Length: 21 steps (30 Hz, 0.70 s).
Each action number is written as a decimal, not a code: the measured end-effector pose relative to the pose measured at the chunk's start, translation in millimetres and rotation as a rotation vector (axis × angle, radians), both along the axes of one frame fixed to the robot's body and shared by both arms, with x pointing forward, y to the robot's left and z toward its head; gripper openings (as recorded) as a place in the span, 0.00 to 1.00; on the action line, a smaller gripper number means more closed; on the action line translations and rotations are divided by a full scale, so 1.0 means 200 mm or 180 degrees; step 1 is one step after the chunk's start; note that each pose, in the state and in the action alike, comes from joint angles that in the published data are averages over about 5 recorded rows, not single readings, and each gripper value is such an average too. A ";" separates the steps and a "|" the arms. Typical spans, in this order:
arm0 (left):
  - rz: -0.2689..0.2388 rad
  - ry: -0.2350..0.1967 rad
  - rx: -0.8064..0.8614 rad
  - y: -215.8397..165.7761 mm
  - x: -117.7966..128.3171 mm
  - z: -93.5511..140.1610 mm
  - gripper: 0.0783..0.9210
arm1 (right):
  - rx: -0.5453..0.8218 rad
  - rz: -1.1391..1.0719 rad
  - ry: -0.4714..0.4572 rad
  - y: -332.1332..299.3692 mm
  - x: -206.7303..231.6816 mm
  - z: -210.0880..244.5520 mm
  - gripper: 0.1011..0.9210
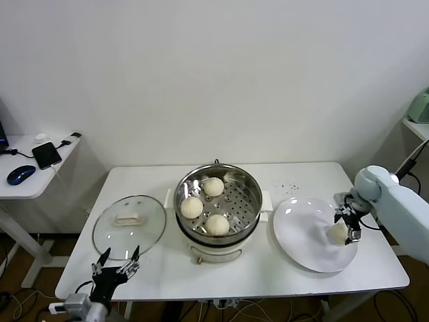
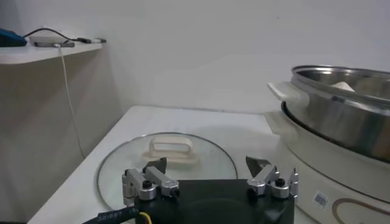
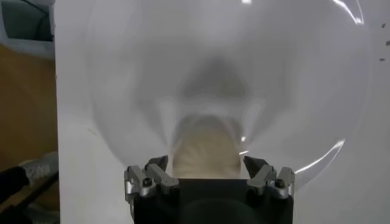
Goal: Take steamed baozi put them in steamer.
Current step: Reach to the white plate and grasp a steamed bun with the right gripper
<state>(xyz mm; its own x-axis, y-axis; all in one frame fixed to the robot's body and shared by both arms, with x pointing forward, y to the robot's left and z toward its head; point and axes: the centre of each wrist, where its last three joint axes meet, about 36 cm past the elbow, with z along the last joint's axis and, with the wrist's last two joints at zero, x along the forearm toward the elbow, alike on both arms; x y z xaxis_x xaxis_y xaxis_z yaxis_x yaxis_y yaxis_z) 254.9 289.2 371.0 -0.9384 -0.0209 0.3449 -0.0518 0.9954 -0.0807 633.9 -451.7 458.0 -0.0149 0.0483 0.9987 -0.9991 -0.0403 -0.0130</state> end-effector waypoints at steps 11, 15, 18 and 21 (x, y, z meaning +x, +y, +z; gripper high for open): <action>0.0000 0.0004 -0.0003 0.00 0.00 0.00 0.88 | -0.0026 -0.0019 -0.0002 -0.01 0.00 0.00 0.78; -0.0001 0.0004 -0.0004 0.00 0.00 0.00 0.88 | -0.0023 -0.0034 -0.0008 -0.01 0.00 0.01 0.63; -0.0002 0.0005 -0.0005 0.00 0.00 0.00 0.88 | -0.0016 -0.0049 -0.0025 -0.02 0.00 0.03 0.54; -0.0006 0.0001 -0.0007 0.00 0.00 0.00 0.88 | -0.0004 -0.0067 -0.0050 -0.01 0.00 0.06 0.49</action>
